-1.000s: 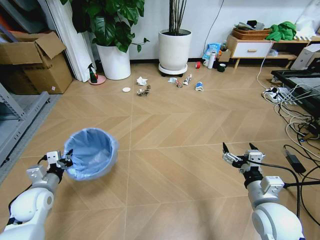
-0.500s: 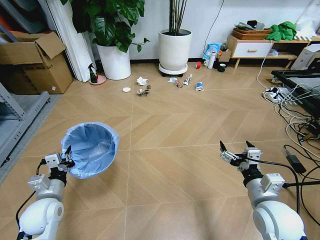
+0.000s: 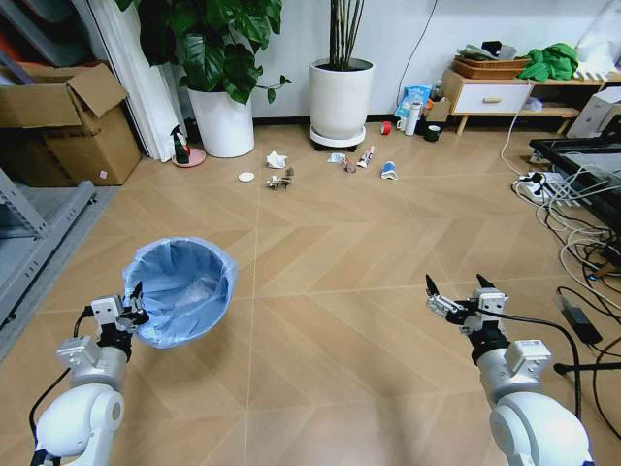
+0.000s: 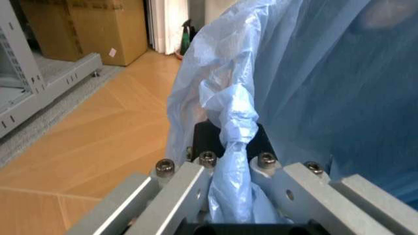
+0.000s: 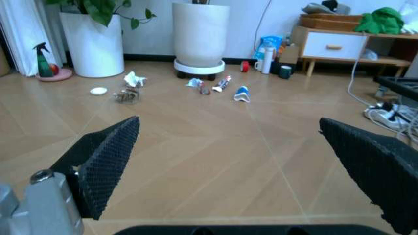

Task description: Pick up the trash bin and place the garbage on the floor into it.

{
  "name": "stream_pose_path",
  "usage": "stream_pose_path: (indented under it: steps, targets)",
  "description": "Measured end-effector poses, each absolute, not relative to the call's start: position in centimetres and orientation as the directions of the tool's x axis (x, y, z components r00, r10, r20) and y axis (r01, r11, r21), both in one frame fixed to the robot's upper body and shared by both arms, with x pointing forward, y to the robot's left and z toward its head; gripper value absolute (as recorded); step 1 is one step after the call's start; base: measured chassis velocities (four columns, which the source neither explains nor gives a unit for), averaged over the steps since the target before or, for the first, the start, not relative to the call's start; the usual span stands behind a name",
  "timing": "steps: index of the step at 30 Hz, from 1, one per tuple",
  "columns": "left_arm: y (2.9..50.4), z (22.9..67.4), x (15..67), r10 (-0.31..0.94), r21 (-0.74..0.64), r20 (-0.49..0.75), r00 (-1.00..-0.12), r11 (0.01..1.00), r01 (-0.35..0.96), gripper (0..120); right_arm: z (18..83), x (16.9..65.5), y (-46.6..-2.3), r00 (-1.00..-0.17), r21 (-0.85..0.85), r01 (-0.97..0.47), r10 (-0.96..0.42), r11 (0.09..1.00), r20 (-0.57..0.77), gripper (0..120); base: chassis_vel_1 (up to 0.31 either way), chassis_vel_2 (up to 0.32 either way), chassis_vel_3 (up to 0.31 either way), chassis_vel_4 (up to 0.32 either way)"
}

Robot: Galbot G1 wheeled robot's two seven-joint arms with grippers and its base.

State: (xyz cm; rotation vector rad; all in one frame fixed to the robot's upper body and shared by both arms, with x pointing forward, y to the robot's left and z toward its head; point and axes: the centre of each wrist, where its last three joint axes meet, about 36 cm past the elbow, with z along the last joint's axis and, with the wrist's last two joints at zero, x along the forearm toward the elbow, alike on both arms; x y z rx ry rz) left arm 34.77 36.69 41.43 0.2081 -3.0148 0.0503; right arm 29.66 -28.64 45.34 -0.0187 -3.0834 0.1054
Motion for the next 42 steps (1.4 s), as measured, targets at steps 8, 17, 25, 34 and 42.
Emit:
stream_pose_path:
  steps: [8,17,25,34,42]
  targets:
    - [36.99,41.61,34.69,-0.123,-0.002,0.162,-0.979,0.992,-0.125,0,45.33,29.55,-28.58,-0.999,-0.084,0.006,0.011,0.996,0.050,100,-0.170,0.299,0.172,-0.293]
    - [37.03,41.41,34.60,-0.100,0.020,0.207,-0.973,0.995,-0.098,0,45.21,29.56,-28.59,-0.999,-0.097,0.003,0.007,0.995,0.044,100,-0.148,0.297,0.150,-0.295]
    - [36.99,41.28,34.66,-0.099,0.024,0.211,-0.973,0.995,-0.096,0,44.98,29.63,-28.50,-0.999,-0.097,-0.004,0.000,0.995,0.048,100,-0.161,0.317,0.156,-0.328]
    - [36.92,41.11,34.55,-0.099,0.027,0.215,-0.972,0.995,-0.095,0,44.81,29.59,-28.45,-0.999,-0.100,-0.009,-0.004,0.995,0.050,100,-0.157,0.314,0.162,-0.326]
    - [36.93,41.11,34.55,-0.099,0.030,0.212,-0.972,0.995,-0.095,0,44.76,29.55,-28.40,-0.999,-0.098,-0.009,-0.004,0.995,0.050,100,-0.116,0.353,0.128,-0.356]
